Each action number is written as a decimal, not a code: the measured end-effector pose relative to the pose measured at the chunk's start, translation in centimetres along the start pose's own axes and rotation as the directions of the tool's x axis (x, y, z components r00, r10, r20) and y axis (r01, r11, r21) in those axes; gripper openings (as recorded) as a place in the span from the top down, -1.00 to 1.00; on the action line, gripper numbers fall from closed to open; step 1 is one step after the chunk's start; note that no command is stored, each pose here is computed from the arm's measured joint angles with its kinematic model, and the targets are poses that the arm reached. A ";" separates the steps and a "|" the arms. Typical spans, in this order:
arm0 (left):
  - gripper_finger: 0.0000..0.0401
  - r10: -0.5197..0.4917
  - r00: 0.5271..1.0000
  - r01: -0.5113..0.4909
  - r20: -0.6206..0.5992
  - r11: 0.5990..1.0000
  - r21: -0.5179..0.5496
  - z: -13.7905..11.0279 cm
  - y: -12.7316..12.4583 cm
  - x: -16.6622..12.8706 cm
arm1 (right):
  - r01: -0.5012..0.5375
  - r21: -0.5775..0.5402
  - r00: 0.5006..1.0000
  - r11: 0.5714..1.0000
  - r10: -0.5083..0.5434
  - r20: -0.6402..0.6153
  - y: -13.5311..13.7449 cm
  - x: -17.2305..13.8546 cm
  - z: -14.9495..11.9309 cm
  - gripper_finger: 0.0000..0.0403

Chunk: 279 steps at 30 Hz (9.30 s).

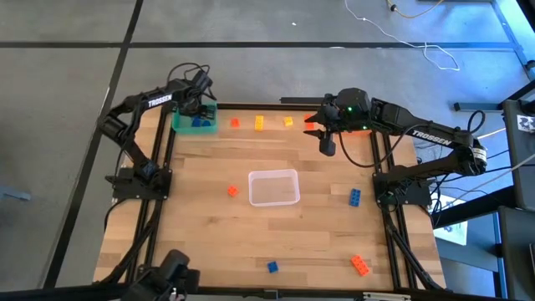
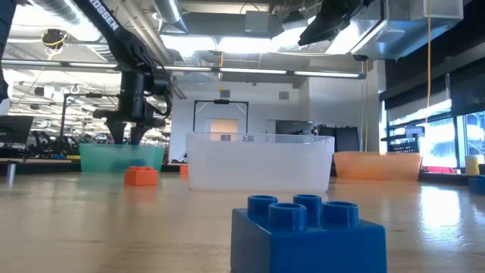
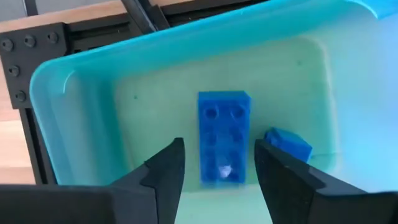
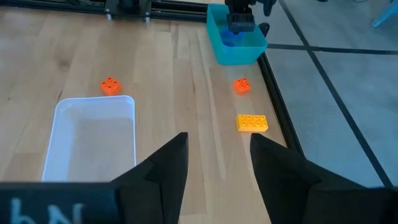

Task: Sort & place blocks by color
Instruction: Put the bottom left blue game piece into the blue bin, then put the left center orange game piece into the transparent bin

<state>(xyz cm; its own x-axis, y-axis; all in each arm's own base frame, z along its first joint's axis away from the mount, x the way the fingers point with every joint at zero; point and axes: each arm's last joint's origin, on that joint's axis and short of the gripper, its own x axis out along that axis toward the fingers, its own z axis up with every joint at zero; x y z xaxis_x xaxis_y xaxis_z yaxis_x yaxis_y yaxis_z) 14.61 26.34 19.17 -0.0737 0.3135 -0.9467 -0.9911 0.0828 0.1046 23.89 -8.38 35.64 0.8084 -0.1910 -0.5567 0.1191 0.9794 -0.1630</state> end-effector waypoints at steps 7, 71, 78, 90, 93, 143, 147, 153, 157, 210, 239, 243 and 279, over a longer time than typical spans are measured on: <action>0.08 -0.012 0.999 0.012 0.034 1.000 0.018 0.2 -0.2 -0.2 | 0.000 -0.002 1.000 1.000 0.000 0.000 0.0 0.0 0.0 0.14; 0.07 -0.356 0.928 0.112 -0.114 -0.027 0.993 -29.0 -14.9 -13.7 | -0.010 -0.008 0.999 1.000 0.010 -0.034 0.1 0.0 -0.3 0.14; 0.07 -0.316 0.943 0.051 -0.107 -0.181 0.982 -29.2 -16.7 -11.5 | -0.011 -0.005 0.999 1.000 0.011 -0.034 0.1 0.0 -0.3 0.14; 0.07 -0.340 0.933 0.049 -0.118 -0.205 0.977 -26.6 -17.6 -10.5 | -0.011 -0.004 0.999 1.000 0.011 -0.034 0.1 0.0 -0.3 0.14; 0.07 -0.348 0.917 0.117 -0.195 -0.235 0.965 -26.6 -17.7 -10.2 | -0.010 -0.004 0.999 1.000 0.010 -0.034 0.1 0.0 -0.3 0.14; 0.07 -0.277 0.941 0.192 -0.196 -0.042 0.980 -27.1 -15.7 -8.3 | -0.010 -0.001 0.999 1.000 0.010 -0.033 0.1 0.0 -0.3 0.14; 0.07 -0.303 0.938 0.167 -0.169 -0.032 0.985 -26.7 -15.3 -9.1 | -0.010 -0.001 0.999 1.000 0.010 -0.033 0.1 0.0 -0.3 0.14; 0.07 -0.315 0.935 0.152 -0.164 -0.062 0.986 -26.6 -15.3 -9.3 | -0.010 -0.004 0.999 1.000 0.010 -0.032 0.1 0.0 -0.3 0.14; 0.07 -0.317 0.934 0.147 -0.163 -0.075 0.986 -26.5 -15.3 -9.3 | -0.010 -0.004 0.999 1.000 0.010 -0.033 0.1 0.0 -0.3 0.14; 0.07 -0.408 0.882 0.312 -0.236 0.131 0.941 -26.2 -14.5 -4.9 | -0.010 -0.001 0.999 1.000 0.010 -0.033 0.1 0.0 -0.3 0.14; 0.35 -0.368 0.896 0.368 -0.248 0.306 0.878 -26.3 -14.3 -5.0 | -0.244 0.068 0.950 0.967 0.253 -0.184 1.2 -0.4 -2.2 0.14; 0.35 -0.383 0.883 0.401 -0.270 0.317 0.860 -25.9 -15.1 -6.4 | -0.255 0.083 0.935 0.963 0.268 -0.232 1.4 -0.5 -2.7 0.14; 0.27 -0.571 0.802 0.413 -0.176 0.316 0.854 -22.8 -24.5 -12.8 | -0.291 0.198 0.877 0.936 0.344 -0.335 1.8 -1.0 -3.8 0.14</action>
<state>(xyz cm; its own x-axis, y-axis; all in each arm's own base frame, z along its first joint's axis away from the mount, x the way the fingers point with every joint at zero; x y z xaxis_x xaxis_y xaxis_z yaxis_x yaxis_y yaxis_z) 37.30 -1.27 21.80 0.4877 0.0377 -0.8722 -0.2485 0.9637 -0.0973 21.11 -6.64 32.79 0.5573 0.1475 -0.8171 -0.0100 0.9852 0.1710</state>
